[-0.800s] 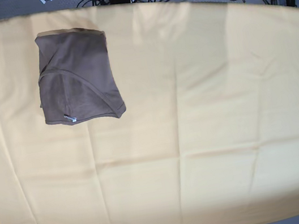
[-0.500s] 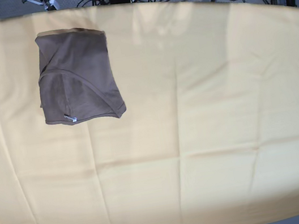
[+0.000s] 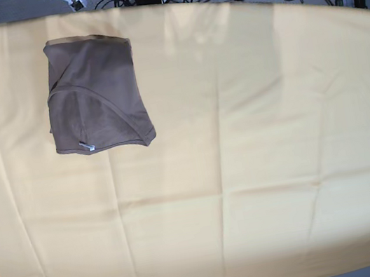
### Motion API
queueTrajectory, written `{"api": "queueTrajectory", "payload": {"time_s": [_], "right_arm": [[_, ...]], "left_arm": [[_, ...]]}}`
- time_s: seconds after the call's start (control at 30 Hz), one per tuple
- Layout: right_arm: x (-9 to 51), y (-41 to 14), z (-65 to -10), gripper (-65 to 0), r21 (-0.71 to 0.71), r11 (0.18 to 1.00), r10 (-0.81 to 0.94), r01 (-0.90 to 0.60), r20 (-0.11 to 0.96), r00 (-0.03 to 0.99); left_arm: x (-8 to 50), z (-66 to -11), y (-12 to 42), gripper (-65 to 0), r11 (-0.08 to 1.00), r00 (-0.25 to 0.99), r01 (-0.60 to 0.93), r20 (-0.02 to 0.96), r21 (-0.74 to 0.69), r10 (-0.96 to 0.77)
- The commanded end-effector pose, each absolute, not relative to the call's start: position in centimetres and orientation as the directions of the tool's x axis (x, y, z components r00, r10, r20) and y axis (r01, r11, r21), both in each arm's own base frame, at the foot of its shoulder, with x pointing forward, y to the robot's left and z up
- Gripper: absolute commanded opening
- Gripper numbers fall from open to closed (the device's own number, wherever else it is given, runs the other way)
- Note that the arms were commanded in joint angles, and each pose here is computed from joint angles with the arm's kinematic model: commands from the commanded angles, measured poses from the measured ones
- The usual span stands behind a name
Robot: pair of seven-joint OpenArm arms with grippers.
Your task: Fold the T-shirt properly
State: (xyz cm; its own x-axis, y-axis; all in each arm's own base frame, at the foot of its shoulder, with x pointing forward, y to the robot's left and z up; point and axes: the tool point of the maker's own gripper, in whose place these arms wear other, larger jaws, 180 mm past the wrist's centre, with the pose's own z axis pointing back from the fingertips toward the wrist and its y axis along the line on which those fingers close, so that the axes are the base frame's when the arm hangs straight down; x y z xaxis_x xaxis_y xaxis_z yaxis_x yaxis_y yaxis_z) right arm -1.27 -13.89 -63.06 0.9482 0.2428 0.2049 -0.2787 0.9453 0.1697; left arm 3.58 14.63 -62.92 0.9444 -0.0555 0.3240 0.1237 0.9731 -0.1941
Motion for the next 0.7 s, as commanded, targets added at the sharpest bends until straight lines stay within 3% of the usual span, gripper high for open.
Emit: {"api": "queueTrajectory", "payload": {"time_s": [0.0, 0.37, 0.67], "right_arm": [[-1.3, -14.3, -63.0, -65.0, 0.164, 0.946, 0.242, -0.279, 0.212, 0.947], [-2.5, -10.8, -63.2, -65.0, 0.175, 0.899, 0.365, -0.402, 0.212, 0.907], [-2.9, -8.4, -63.2, -65.0, 0.175, 0.862, 0.436, -0.477, 0.224, 0.871]], "left_arm": [[3.2, -62.8, 14.0, -65.0, 0.973, 0.938, 0.119, 0.343, -0.199, -0.044], [2.7, -62.6, 6.6, -65.0, 0.941, 0.923, 0.208, 0.373, -0.269, -0.097], [2.1, -62.6, 5.3, -65.0, 0.938, 0.926, 0.211, 0.365, -0.276, -0.101]]}}
